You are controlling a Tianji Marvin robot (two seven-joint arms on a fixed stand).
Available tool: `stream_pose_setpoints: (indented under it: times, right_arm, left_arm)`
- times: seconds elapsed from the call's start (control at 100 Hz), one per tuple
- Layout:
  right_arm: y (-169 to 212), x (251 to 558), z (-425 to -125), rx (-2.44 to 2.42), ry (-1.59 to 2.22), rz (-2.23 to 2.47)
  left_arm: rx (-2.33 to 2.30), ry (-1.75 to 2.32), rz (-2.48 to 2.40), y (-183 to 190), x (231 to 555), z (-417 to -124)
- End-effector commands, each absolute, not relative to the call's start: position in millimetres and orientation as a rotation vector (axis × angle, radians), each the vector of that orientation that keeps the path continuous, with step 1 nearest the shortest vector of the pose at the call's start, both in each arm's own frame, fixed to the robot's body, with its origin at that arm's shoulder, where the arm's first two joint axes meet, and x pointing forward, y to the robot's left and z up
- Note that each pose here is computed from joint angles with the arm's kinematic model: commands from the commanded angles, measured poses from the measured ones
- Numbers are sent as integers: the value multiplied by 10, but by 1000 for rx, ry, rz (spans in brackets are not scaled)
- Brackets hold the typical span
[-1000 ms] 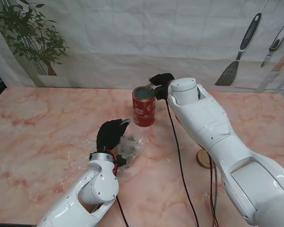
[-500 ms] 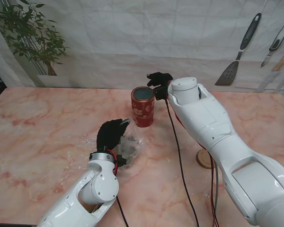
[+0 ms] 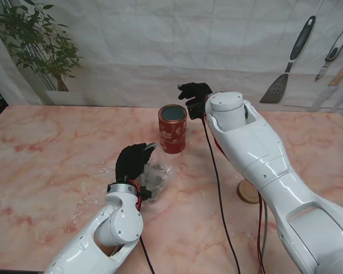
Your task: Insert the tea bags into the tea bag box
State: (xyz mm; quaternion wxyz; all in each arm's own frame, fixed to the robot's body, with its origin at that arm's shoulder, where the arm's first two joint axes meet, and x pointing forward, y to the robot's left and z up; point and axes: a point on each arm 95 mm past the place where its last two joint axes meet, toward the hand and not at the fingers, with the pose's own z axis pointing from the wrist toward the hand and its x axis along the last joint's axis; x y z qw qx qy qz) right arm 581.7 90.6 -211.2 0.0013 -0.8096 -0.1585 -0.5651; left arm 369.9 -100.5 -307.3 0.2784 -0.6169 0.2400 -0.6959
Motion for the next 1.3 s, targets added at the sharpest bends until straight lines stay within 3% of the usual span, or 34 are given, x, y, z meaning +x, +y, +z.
stream_pose_setpoints:
  times: [0.0,0.74,1.29]
  right_arm:
    - [850,5756,-2147,-2523,-510,-1767]
    - [704,4968,-2347,-2164,-695,-1850]
    - [724,4657,-2698,-1981,-811,-1729]
  left_arm:
    - [-1652,645,-1876,-1016,3724,-3011]
    - [-1599,659,-1845,-989,3766,-2850]
    - [-1584,649,-1835,-966,3774,-2803]
